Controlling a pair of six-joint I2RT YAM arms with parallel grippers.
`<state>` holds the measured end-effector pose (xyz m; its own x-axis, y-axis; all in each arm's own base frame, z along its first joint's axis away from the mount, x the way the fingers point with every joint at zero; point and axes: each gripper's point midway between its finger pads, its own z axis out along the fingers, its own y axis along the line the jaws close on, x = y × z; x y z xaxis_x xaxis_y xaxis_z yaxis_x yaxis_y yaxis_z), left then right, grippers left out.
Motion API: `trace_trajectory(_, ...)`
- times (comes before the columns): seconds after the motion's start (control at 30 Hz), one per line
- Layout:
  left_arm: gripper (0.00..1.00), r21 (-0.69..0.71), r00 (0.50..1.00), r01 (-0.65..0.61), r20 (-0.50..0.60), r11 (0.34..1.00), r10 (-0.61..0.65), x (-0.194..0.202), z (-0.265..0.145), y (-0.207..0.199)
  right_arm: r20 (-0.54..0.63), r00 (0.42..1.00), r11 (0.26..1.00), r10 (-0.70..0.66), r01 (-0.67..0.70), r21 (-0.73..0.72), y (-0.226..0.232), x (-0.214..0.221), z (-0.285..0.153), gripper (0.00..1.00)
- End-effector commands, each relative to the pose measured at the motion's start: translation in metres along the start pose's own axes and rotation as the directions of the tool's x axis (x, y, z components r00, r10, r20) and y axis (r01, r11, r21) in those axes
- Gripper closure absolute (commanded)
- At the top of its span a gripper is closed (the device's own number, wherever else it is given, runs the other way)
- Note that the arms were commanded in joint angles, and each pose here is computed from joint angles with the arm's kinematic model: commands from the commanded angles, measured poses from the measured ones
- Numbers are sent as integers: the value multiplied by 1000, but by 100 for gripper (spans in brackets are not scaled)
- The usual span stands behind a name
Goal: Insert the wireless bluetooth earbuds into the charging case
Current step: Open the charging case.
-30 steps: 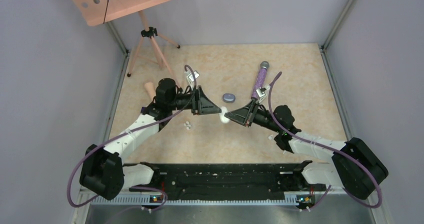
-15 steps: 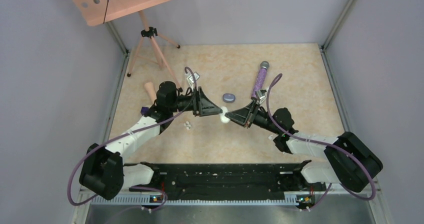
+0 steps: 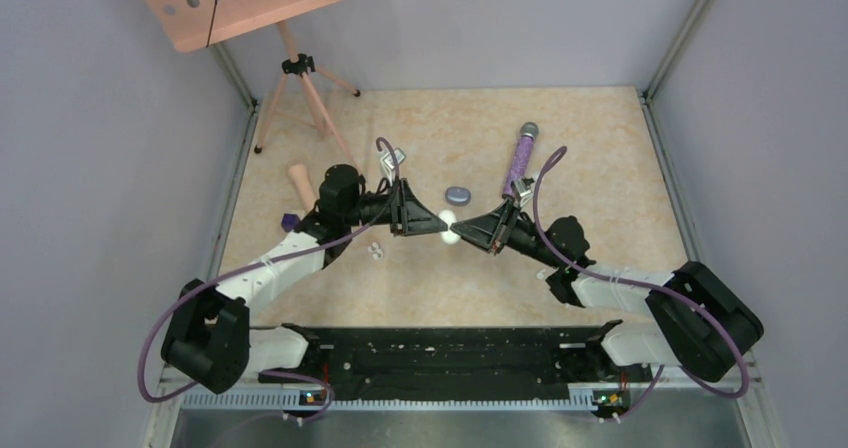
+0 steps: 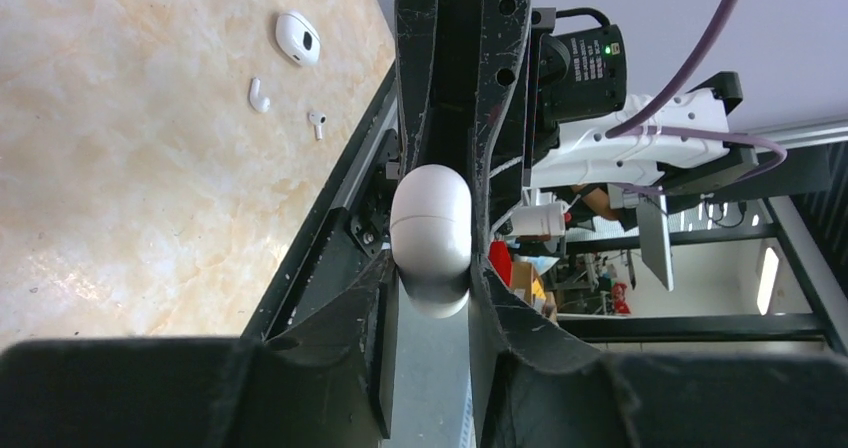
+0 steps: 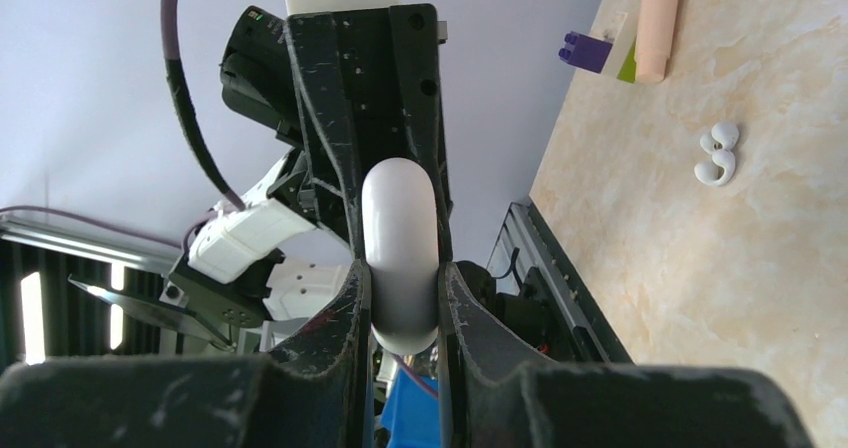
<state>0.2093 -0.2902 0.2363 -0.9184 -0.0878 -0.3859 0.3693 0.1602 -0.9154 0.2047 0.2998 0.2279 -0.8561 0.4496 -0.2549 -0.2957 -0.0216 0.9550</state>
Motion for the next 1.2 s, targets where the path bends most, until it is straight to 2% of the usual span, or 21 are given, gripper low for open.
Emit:
trace_trajectory(0.0,81,26,999,-41,26,999,41,-6,2,-7,25,999,996,-40,42,-75,19,-6,0,100)
trace_trajectory(0.07,98,36,999,-45,27,998,44,-6,1,-11,31,999,997,-34,36,-68,17,-6,-1,100)
trace_trajectory(0.1,100,42,999,-46,24,998,45,-5,0,-13,35,999,997,-30,32,-64,16,-7,-1,100)
trace_trajectory(0.4,100,118,994,-107,23,987,105,1,-11,-43,58,997,996,60,-56,-64,2,-10,-7,99)
trace_trajectory(0.57,100,129,993,-117,22,985,115,4,-14,-49,52,996,996,67,-64,-60,-1,-9,-6,73)
trace_trajectory(0.6,100,130,993,-119,24,984,117,4,-15,-50,50,997,996,64,-62,-57,-1,-9,-5,71)
trace_trajectory(0.97,100,109,994,-114,14,988,113,10,-19,-49,58,998,998,-24,21,51,-7,-13,-6,54)
trace_trajectory(1.07,100,70,995,-103,8,992,102,10,-20,-40,71,995,995,-70,65,76,-1,-17,-6,48)
trace_trajectory(1.17,100,6,997,-79,-2,997,79,10,-22,-27,86,988,980,-129,114,161,-6,-23,-11,45)
